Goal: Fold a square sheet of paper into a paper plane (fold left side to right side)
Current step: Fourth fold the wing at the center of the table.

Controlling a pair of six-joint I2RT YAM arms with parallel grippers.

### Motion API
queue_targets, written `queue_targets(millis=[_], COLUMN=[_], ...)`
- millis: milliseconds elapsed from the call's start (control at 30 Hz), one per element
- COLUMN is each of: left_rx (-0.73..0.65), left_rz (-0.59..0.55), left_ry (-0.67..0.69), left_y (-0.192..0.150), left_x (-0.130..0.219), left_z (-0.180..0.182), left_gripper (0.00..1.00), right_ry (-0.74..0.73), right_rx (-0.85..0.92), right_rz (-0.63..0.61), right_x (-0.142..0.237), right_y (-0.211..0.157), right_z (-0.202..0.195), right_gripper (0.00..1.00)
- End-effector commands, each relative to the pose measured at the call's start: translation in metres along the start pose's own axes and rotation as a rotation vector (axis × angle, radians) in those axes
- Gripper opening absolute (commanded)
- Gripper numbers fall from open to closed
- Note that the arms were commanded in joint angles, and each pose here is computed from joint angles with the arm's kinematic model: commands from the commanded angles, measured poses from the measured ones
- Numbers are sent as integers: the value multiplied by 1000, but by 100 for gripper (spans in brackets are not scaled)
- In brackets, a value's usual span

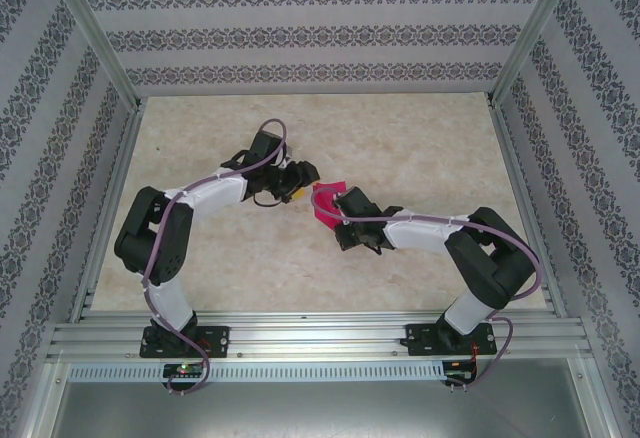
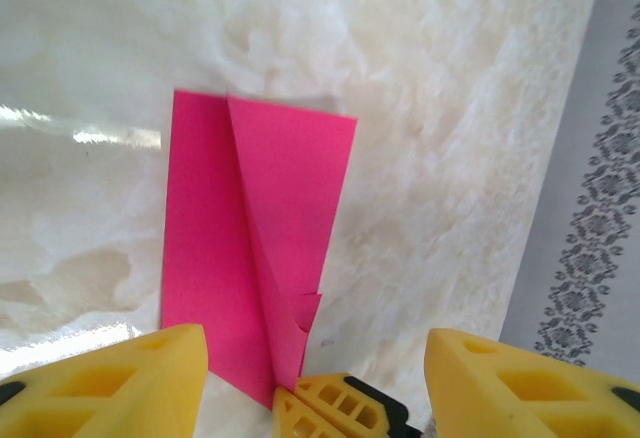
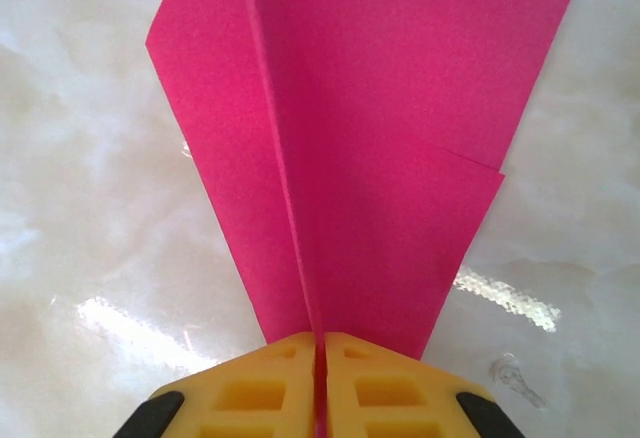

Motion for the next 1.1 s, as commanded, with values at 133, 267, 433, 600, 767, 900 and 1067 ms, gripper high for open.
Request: queue_targets(millis=[133, 267, 433, 600, 767, 900, 1067], left_rx=[-40, -39, -44, -37, -31, -22, -15], left_rz=[40, 86, 142, 173, 195, 204, 211], left_ry=[-17, -30, -42, -29, -31, -27, -25], left_y=[-15, -24, -30, -34, -36, -36, -37], left_x=[2, -16, -42, -60, -75, -81, -85], left_z=[9, 11, 5, 5, 4, 6, 9], left_gripper=[47, 35, 31, 31, 30, 30, 32], right_ry=[173, 231, 269, 309, 330, 329, 327], right_rx=[-88, -140, -184, -222, -241, -250, -260], right_rz=[-10, -15, -20, -14, -1, 5, 21], right_x=[4, 4, 4, 2, -1, -3, -6], right_y=[7, 8, 8, 7, 7, 7, 7], right_z=[-4, -11, -19, -25, -28, -30, -32], right_gripper=[10, 9, 8, 8, 7, 7, 7])
Point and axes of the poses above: each hand's point on the last joint's axis, 136 mm out from that joint toward the fingers, its own x axis back along the fingers, its own z axis along the line the jaws close on, y = z × x, the point moved 9 cm from there along x, back along the fingers, and after that the axes turned 10 degrees about -x, right-handed, at the moved point
